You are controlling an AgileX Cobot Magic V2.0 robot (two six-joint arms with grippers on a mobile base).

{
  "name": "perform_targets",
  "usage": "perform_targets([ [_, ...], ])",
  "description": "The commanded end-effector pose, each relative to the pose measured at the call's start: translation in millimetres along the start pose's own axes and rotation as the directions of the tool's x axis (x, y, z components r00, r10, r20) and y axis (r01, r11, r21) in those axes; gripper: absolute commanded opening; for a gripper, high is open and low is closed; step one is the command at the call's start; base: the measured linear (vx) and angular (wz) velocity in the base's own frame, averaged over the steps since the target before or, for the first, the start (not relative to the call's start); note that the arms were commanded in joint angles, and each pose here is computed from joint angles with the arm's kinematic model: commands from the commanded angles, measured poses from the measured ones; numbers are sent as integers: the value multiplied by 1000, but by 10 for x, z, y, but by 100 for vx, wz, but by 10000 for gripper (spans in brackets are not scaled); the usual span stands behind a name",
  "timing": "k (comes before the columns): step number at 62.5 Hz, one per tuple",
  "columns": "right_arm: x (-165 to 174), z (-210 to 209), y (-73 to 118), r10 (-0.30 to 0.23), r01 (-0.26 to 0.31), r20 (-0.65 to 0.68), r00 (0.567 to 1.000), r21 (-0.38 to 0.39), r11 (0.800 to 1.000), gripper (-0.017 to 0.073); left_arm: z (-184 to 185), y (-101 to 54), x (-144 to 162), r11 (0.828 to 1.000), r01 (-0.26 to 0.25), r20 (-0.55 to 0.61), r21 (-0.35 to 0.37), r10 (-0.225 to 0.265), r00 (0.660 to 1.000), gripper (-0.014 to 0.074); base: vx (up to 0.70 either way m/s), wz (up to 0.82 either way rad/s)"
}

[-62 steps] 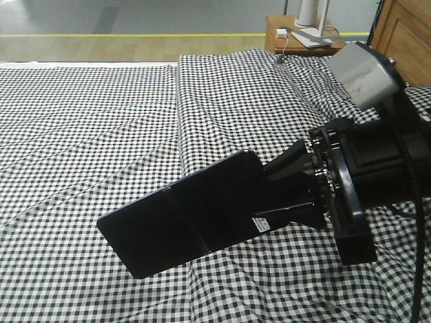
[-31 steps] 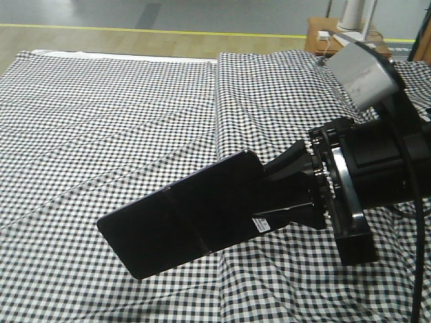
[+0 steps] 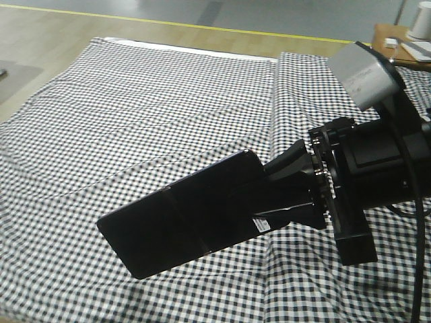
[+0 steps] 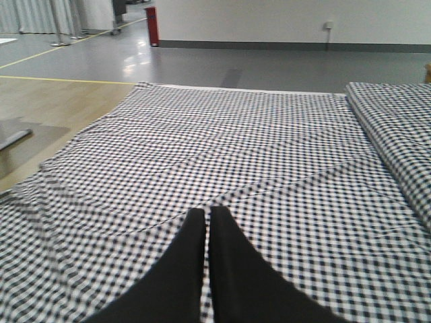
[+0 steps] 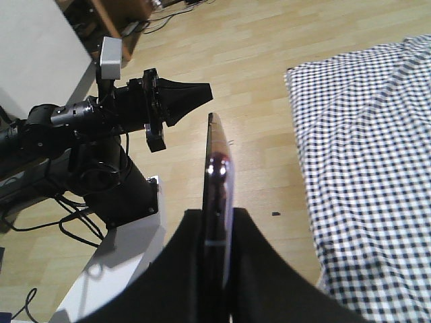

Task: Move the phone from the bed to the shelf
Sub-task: 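Drive the base away from the bed holding the phone in the right gripper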

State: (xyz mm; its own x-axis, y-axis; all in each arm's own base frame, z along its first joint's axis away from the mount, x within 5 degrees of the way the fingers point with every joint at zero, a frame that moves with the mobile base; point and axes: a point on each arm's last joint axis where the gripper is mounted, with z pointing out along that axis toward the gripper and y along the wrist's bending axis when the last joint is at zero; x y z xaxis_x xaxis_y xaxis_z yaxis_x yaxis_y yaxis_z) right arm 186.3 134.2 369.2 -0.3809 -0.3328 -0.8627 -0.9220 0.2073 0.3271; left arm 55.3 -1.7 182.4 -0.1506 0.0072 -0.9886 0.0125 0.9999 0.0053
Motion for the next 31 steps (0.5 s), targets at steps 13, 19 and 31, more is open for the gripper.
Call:
perform_targets([
  [13, -120, -69, 172, -9, 16, 72, 997, -90, 996, -4, -5, 6, -62, 1000, 9, 72, -5, -9, 997, 1, -10, 37],
  [19, -120, -69, 172, -9, 16, 72, 997, -90, 996, -4, -5, 6, -62, 1000, 9, 72, -5, -9, 997, 1, -10, 38],
  [31, -120, -69, 172, -9, 16, 72, 997, -90, 996, -4, -5, 6, -62, 1000, 9, 72, -5, -9, 997, 1, -10, 38],
])
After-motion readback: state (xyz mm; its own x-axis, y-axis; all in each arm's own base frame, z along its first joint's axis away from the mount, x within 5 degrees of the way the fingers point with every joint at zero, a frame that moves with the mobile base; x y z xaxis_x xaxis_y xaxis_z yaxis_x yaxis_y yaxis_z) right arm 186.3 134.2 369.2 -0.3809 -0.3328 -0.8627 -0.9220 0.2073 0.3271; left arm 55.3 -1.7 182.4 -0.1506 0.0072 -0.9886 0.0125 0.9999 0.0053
